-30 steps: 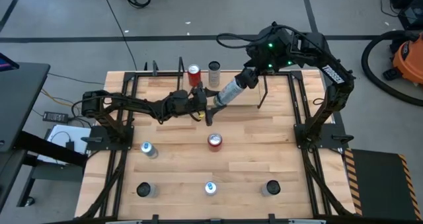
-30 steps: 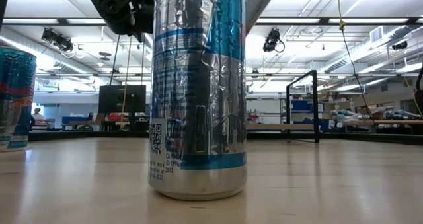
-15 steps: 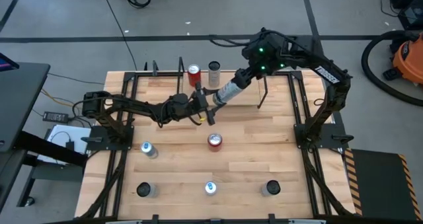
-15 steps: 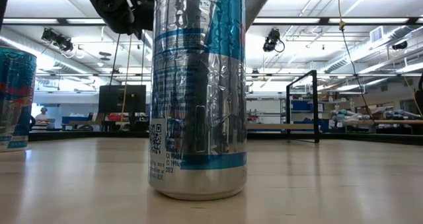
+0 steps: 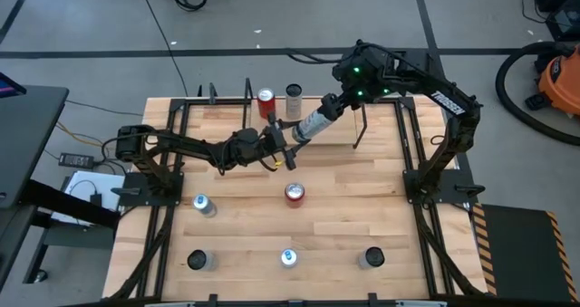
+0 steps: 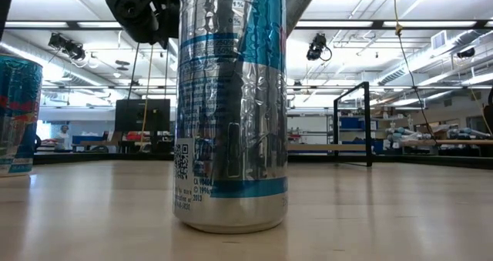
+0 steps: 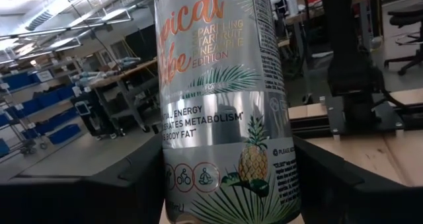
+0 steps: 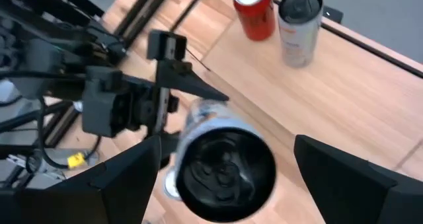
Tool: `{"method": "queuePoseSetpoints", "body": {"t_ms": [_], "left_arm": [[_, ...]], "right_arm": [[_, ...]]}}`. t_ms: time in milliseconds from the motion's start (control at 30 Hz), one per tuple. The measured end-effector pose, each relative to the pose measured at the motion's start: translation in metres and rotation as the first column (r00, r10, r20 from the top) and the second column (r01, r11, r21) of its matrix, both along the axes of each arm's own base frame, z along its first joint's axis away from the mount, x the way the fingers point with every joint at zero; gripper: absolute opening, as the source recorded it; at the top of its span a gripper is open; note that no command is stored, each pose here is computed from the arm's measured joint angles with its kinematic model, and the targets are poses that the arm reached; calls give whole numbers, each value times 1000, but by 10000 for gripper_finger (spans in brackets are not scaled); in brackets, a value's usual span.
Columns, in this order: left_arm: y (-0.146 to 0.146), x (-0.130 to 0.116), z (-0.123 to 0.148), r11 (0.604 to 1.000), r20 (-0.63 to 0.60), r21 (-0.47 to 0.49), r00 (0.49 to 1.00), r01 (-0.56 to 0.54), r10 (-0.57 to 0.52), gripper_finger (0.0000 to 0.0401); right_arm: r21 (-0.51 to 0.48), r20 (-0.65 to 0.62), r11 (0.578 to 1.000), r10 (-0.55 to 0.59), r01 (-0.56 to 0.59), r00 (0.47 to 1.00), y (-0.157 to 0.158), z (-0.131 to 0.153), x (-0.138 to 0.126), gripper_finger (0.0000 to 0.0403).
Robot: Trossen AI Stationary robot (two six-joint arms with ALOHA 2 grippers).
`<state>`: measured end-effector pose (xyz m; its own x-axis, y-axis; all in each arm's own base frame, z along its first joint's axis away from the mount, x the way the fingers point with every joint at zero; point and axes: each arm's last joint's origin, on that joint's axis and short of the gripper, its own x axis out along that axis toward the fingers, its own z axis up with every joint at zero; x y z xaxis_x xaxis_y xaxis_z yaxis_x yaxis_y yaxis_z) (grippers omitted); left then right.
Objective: Place canned beverage on shelf
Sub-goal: Put the white yellow soda can aligned with the other white yellow soda can on the shelf
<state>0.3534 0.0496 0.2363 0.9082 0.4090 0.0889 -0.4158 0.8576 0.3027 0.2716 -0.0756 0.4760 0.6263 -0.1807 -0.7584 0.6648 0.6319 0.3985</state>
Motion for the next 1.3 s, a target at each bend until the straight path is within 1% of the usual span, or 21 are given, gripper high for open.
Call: {"method": "queuePoseSetpoints", "body": {"t_ms": [200,300,433,567,667,767,933,1133,1167,1300], "left_arm": [[0,0,0,1000,-4,12,1000,-17,17,258],[0,0,0,1000,-6,13,1000,-18,18,258],[0,0,1,1000,6,15,1000,-17,17,258],[0,0,1,1000,5,16,1000,-16,16,258],[0,0,1,1000,4,16,1000,-16,16,258],[0,0,1,1000,3,14,1000,-16,16,258],[0,0,1,1000,15,-5,1000,-14,14,258],[1,0,1,1000,9,0,1000,-20,20,258],[1,0,1,1000,6,4,1000,-21,21,263],[1,0,1,1000,-3,17,1000,-20,20,304]], "right_arm": [[11,-59,1000,-21,22,998,0,-4,-3,356],[15,-63,1000,12,-11,998,-1,-8,4,356],[25,-79,999,30,-28,996,-2,-15,14,356],[42,-86,993,111,-108,990,-1,-20,23,356],[28,-96,989,148,-146,984,-2,-22,25,353],[23,-128,985,171,-170,977,-2,-24,24,332],[4,-141,980,200,-201,970,-2,-25,24,263],[-20,-147,976,213,-218,966,-2,-25,24,262],[-27,-150,976,212,-218,966,-2,-25,24,262],[-52,-163,967,239,-251,957,-3,-25,25,262]]}}
